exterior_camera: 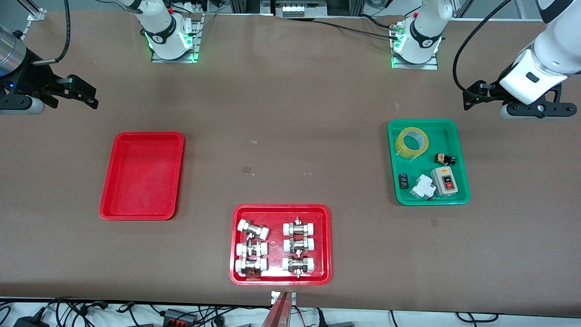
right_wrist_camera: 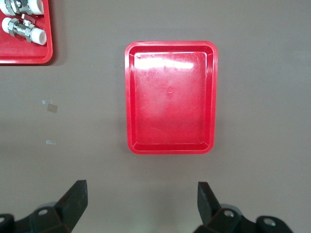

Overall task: Left arm passes tape to right arm into tray
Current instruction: 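Move the left gripper over the tape roll in the green tray, then lower the left gripper and grasp the tape roll by its rim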

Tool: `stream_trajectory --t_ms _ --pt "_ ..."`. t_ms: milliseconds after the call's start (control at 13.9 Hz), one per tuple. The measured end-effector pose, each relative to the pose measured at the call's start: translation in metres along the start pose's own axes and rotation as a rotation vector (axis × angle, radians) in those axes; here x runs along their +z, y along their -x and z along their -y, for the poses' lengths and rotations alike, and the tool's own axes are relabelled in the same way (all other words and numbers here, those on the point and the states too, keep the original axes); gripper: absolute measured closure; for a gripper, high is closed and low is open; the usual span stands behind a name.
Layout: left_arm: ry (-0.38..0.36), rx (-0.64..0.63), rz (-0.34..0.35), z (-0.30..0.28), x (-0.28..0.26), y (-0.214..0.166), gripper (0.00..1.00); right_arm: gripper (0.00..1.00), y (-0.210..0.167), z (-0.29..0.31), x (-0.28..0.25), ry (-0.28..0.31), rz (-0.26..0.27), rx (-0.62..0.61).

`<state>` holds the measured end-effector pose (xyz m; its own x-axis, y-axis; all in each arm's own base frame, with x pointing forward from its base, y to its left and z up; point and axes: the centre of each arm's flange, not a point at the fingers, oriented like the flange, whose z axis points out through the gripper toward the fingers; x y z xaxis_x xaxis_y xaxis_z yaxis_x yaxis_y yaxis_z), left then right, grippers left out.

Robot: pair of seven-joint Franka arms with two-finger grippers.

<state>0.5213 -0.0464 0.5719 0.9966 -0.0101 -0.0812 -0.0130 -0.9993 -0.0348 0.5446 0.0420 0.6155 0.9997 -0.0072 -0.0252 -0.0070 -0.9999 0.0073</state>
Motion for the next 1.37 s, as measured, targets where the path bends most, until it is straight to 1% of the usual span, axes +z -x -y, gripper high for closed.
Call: stream_trajectory --t_ms 431,647,790,934,1078,1222,1365 --pt "0.003 -0.001 -0.002 0.001 0.001 -0.006 0.0 0.0 0.0 0.0 0.0 0.0 -0.001 -0.003" --pt "0.014 -0.016 0.016 0.008 0.014 -0.024 0.0 0.0 0.0 0.0 0.0 0.0 -0.001 -0.003" --pt "0.023 -0.031 0.015 0.017 0.03 -0.039 0.0 0.0 0.0 0.0 0.0 0.0 0.0 -0.003" --pt "0.032 -0.045 0.036 0.026 0.06 -0.054 0.0 0.0 0.0 0.0 0.0 0.0 0.0 -0.003" --pt "0.039 -0.041 0.05 0.024 0.103 -0.065 0.0 0.0 0.0 0.0 0.0 0.0 0.0 -0.003" --pt "0.04 -0.025 0.068 0.015 0.144 -0.062 0.0 0.0 0.0 0.0 0.0 0.0 -0.001 -0.002" --pt "0.04 -0.007 0.07 0.004 0.177 -0.054 0.0 0.0 -0.001 0.0 0.0 0.0 -0.001 -0.002"
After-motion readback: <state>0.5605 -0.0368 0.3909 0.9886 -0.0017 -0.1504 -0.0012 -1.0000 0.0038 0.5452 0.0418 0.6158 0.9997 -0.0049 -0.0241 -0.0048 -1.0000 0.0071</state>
